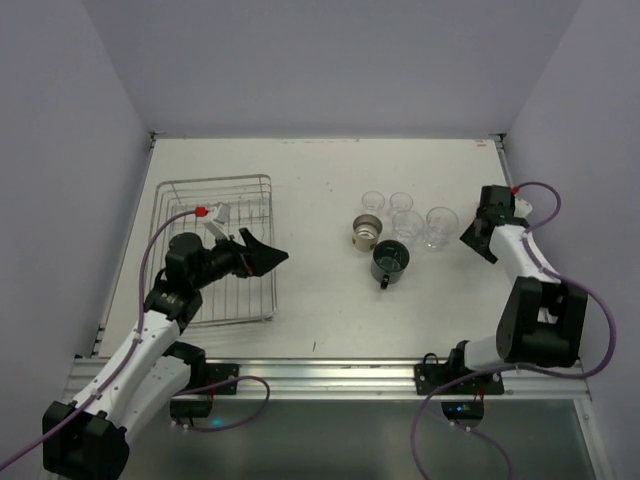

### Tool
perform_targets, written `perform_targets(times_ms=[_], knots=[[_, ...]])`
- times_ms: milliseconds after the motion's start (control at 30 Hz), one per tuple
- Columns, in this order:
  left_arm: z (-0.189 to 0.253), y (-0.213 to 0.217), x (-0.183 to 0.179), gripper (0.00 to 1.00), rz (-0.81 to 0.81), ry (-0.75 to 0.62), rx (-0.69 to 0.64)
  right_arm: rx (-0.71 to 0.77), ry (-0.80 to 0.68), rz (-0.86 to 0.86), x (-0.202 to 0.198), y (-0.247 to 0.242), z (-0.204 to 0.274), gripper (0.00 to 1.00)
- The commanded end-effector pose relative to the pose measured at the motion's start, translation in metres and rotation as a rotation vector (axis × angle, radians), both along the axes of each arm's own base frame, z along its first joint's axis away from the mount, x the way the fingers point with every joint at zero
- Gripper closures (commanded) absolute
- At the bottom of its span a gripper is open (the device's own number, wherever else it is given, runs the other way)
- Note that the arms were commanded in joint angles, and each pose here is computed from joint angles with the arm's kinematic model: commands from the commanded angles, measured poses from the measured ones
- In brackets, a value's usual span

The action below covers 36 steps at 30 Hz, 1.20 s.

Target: Unload the cups from the dish rack

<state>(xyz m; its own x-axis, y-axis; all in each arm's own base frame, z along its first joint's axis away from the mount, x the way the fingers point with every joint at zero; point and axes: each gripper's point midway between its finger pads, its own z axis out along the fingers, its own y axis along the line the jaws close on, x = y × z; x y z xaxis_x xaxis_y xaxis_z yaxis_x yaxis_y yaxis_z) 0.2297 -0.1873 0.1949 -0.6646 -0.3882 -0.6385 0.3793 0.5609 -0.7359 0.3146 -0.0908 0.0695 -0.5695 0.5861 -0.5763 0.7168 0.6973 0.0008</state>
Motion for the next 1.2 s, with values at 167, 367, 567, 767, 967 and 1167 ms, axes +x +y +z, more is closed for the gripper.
perform_targets(times_ms=[167,367,567,767,967,1167], knots=[[-0.009,0.004,0.000,0.00,-0.008,0.012,0.056,-0.012,-0.201,0.099,-0.018,0.055,0.072,0.43],[-0.006,0.007,0.002,0.00,0.016,0.013,0.063,0.151,-0.335,0.350,-0.037,0.124,0.107,0.39],[-0.015,0.010,0.004,0.00,0.036,0.027,0.078,0.333,-0.566,0.583,-0.061,0.170,0.141,0.36],[-0.012,0.011,0.008,0.00,0.049,0.015,0.086,0.386,-0.676,0.693,-0.077,0.186,0.146,0.22],[-0.013,0.011,0.010,0.00,0.053,0.015,0.088,0.476,-0.662,0.723,-0.085,0.199,0.125,0.13],[-0.018,0.012,0.009,0.00,0.057,0.016,0.090,0.552,-0.668,0.764,-0.094,0.212,0.107,0.01]])
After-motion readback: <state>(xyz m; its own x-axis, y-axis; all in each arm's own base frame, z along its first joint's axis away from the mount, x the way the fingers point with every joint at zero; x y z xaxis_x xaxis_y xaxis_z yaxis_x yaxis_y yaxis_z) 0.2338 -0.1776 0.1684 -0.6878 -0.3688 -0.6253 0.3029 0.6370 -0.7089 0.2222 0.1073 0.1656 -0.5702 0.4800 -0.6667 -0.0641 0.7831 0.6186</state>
